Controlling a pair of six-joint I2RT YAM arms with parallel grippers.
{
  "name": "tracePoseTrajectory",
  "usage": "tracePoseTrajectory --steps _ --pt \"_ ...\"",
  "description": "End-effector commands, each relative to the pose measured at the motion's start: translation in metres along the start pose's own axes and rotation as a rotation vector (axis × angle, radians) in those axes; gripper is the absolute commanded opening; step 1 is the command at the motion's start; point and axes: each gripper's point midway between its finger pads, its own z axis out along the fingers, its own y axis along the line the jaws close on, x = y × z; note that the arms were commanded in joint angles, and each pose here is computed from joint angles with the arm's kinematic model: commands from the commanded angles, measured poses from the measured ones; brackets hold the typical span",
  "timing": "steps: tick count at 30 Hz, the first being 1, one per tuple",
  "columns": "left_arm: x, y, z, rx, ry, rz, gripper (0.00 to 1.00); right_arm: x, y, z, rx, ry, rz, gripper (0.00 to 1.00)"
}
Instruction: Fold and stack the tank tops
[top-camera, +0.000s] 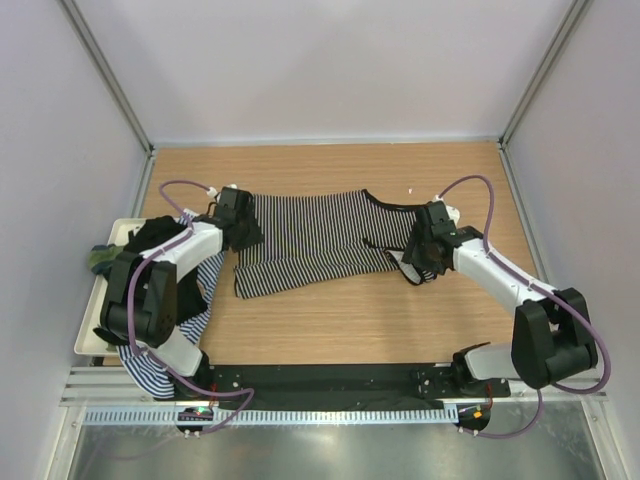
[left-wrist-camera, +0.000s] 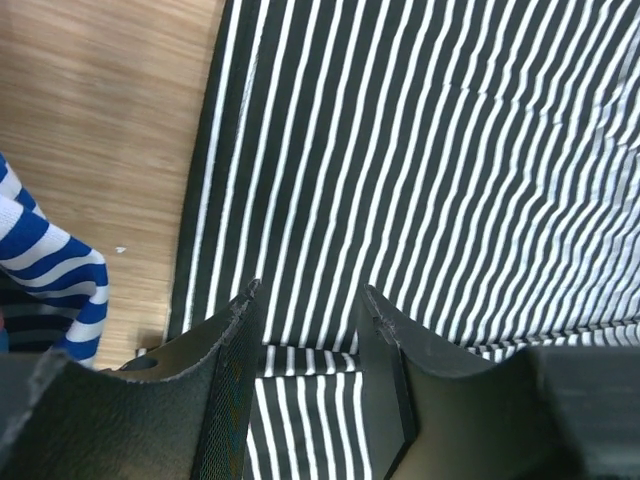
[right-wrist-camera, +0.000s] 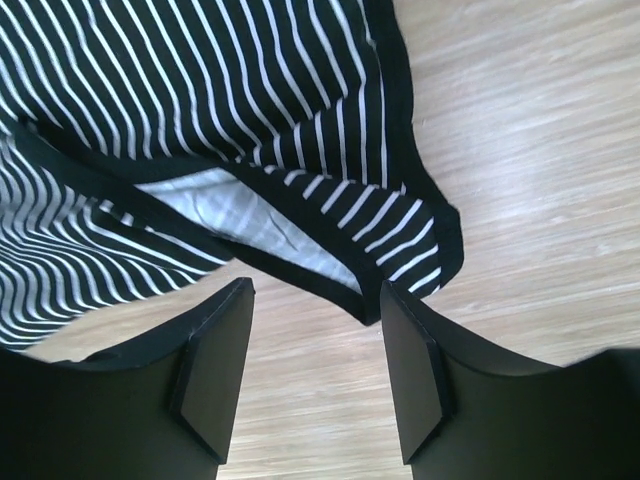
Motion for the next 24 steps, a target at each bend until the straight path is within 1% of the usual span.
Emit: tracePoseTrajectory --steps 1,8,14,16,17,19,20,21,22,24 --pt "-0.015 -0.003 -0.009 0.025 -0.075 0.032 0.44 0.009 -0.007 0.004 0.059 0.002 -0.023 0.61" --pt "-0.012 -0.006 -0.006 0.037 -0.058 0.036 0.44 0.017 -0.027 0.014 0.174 0.008 -0.041 0.59" --pt "-0.010 -0.005 -0.003 0.030 -0.052 0.040 0.44 0.025 -0.038 0.022 0.223 0.022 -0.056 0.53" --pt "-0.009 -0.005 -0.002 0.028 -0.048 0.040 0.44 0.027 -0.036 0.023 0.218 0.035 -0.059 0.47" --pt "-0.009 -0.005 -0.002 0.029 -0.047 0.040 0.44 0.027 -0.036 0.023 0.219 0.034 -0.059 0.38" --pt "-0.008 -0.004 -0.002 0.027 -0.045 0.042 0.44 0.020 -0.038 0.020 0.233 0.013 -0.063 0.28" --pt "-0.008 -0.004 -0.002 0.026 -0.044 0.044 0.44 0.015 -0.037 0.017 0.241 0.002 -0.061 0.17" --pt "-0.008 -0.004 -0.001 0.025 -0.045 0.044 0.44 0.009 -0.038 0.014 0.247 -0.012 -0.057 0.13" --pt "-0.006 -0.004 0.000 0.023 -0.041 0.047 0.44 0.004 -0.037 0.012 0.248 -0.022 -0.052 0.11" --pt "-0.006 -0.003 0.002 0.017 -0.036 0.046 0.44 -0.011 -0.030 0.006 0.226 -0.047 -0.034 0.11"
